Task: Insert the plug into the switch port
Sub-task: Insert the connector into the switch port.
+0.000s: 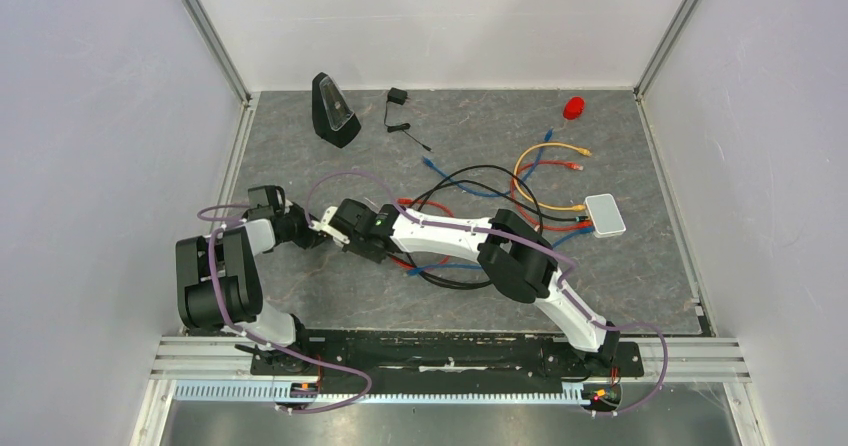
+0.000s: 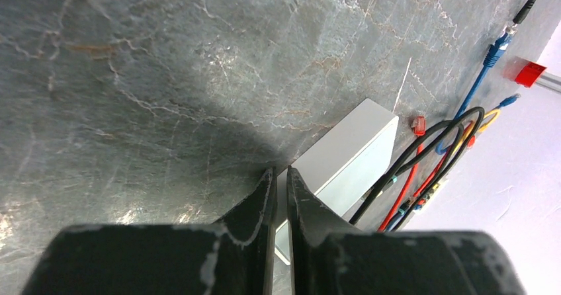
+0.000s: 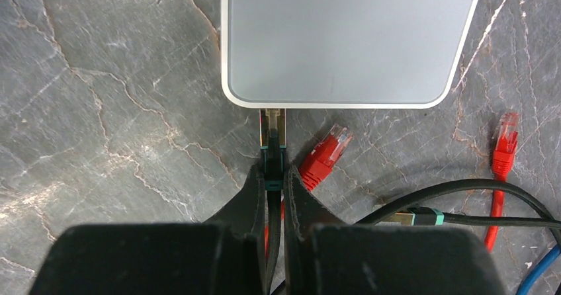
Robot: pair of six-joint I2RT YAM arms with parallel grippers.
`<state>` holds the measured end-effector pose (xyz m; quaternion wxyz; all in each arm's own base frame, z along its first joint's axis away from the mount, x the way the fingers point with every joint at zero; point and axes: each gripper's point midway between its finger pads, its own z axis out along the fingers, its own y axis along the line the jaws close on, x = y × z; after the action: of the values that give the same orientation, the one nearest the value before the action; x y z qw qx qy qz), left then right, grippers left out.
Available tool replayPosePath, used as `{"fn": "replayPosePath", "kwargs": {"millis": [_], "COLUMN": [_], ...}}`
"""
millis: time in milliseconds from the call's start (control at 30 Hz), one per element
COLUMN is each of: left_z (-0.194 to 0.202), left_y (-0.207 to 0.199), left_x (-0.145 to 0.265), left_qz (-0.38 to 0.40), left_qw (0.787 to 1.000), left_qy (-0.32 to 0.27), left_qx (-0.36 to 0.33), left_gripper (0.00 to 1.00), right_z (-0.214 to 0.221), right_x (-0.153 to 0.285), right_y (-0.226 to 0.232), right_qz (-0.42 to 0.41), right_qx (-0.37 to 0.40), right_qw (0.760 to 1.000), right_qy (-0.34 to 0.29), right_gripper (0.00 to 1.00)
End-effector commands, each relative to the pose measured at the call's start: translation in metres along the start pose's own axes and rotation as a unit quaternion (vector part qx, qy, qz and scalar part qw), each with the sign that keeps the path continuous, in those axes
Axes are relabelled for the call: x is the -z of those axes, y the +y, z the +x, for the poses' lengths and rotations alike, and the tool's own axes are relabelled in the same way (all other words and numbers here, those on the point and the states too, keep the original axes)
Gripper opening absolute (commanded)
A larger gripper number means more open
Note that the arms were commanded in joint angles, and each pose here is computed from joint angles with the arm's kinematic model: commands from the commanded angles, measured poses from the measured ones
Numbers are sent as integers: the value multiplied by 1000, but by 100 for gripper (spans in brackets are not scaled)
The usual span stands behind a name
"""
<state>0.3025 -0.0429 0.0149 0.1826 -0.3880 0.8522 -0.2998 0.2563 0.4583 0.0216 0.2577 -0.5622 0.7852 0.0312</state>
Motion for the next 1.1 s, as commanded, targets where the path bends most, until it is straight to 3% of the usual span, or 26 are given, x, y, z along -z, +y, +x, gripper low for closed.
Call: {"fn": "replayPosePath", "kwargs": {"millis": [0, 233, 633, 833, 1067], "left_z": [18, 22, 51, 62, 71], "left_y": [7, 11, 1, 6, 7], "left_x": [3, 3, 3, 0, -2], "left_qz": [-10, -11, 32, 35, 54], "left_qw": [1000, 999, 997, 994, 991], "left_qy": [25, 29, 63, 84, 97], "left_qx": [15, 16, 42, 53, 72], "left_gripper": [16, 16, 13, 12, 11], "right_z": [-22, -28, -54, -39, -39], "right_x": [9, 5, -11, -17, -20], "right_y": [6, -2, -9, -23, -16], "right_qz": [-9, 18, 28, 50, 19], "right_qx": [1, -18, -32, -101, -121], "right_qw": [999, 998, 989, 984, 978], "right_qy": [-36, -49, -139, -137, -169], "right_gripper": [0, 0, 0, 0, 0]}}
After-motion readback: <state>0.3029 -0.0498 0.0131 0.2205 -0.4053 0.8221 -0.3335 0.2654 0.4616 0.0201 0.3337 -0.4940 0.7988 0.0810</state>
